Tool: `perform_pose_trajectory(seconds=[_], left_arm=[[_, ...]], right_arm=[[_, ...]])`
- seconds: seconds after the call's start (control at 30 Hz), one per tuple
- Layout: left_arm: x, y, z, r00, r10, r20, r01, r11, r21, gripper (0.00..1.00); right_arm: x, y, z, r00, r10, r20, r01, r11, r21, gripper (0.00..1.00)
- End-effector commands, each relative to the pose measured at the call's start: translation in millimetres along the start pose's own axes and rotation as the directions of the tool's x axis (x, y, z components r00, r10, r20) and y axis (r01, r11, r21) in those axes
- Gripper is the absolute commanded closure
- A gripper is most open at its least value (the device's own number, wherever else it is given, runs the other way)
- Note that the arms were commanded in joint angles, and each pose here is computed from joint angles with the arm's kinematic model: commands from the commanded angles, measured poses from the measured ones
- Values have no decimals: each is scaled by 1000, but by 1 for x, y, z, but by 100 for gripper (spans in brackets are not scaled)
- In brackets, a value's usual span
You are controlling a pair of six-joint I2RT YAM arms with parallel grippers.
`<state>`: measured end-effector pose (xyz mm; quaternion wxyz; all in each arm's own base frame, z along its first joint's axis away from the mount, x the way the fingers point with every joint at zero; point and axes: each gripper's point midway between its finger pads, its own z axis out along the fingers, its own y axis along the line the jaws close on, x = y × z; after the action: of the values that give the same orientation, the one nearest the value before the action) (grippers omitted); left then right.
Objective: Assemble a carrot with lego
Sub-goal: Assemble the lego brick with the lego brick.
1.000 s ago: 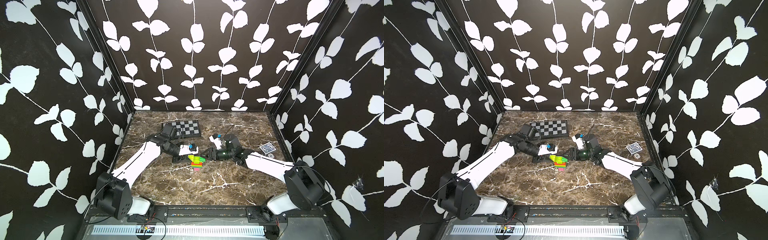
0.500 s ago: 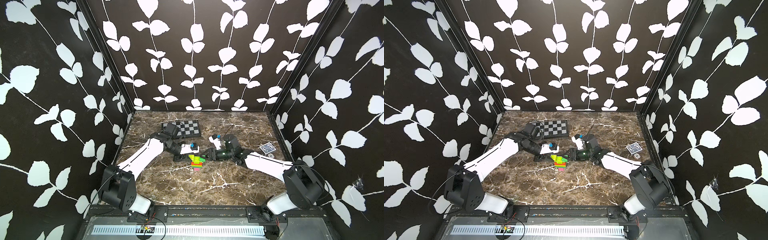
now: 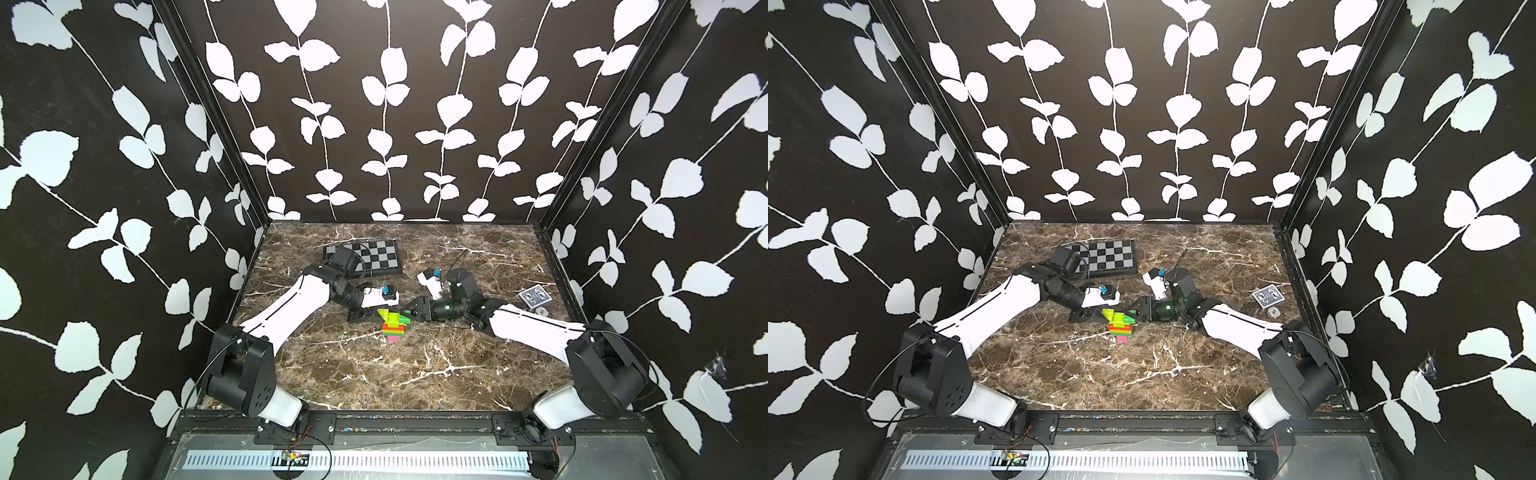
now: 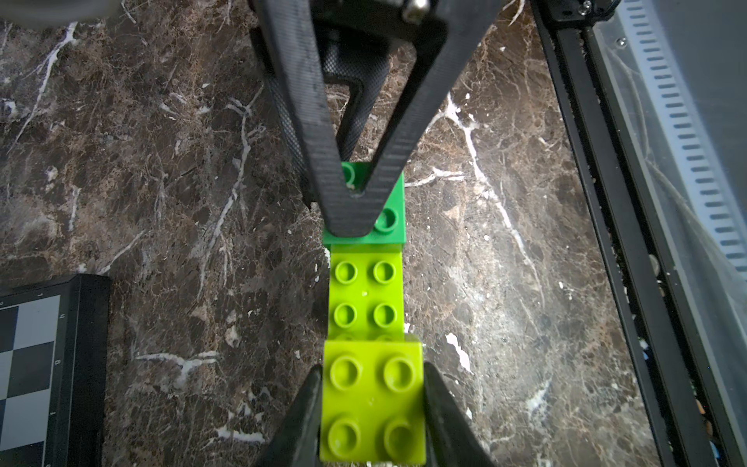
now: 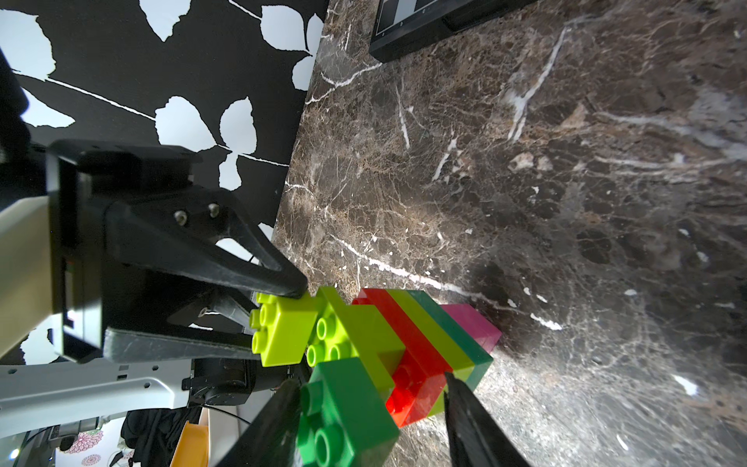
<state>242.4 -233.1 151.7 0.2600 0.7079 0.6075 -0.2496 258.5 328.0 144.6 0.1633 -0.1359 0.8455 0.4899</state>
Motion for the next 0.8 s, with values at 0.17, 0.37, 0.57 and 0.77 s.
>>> perform_pose_trajectory(seconds=[0.17,0.37,0.57,0.77], left_arm=[[10,-2,1,998,-34,-46,35,999,25,100],[17,-3,3,996,-49,-75,51,998,36,100],[27,-5,4,989,-65,-130,71,996,46,100],[32,-10,3,986,-63,-157,74,995,61,100]], right_arm=[[-8,10,3,999,-42,7,43,999,-17,45],[-6,7,4,999,-38,4,38,999,-12,47],[-6,5,5,999,-33,0,33,999,-5,48],[-5,5,5,999,-35,-1,35,999,-4,48]])
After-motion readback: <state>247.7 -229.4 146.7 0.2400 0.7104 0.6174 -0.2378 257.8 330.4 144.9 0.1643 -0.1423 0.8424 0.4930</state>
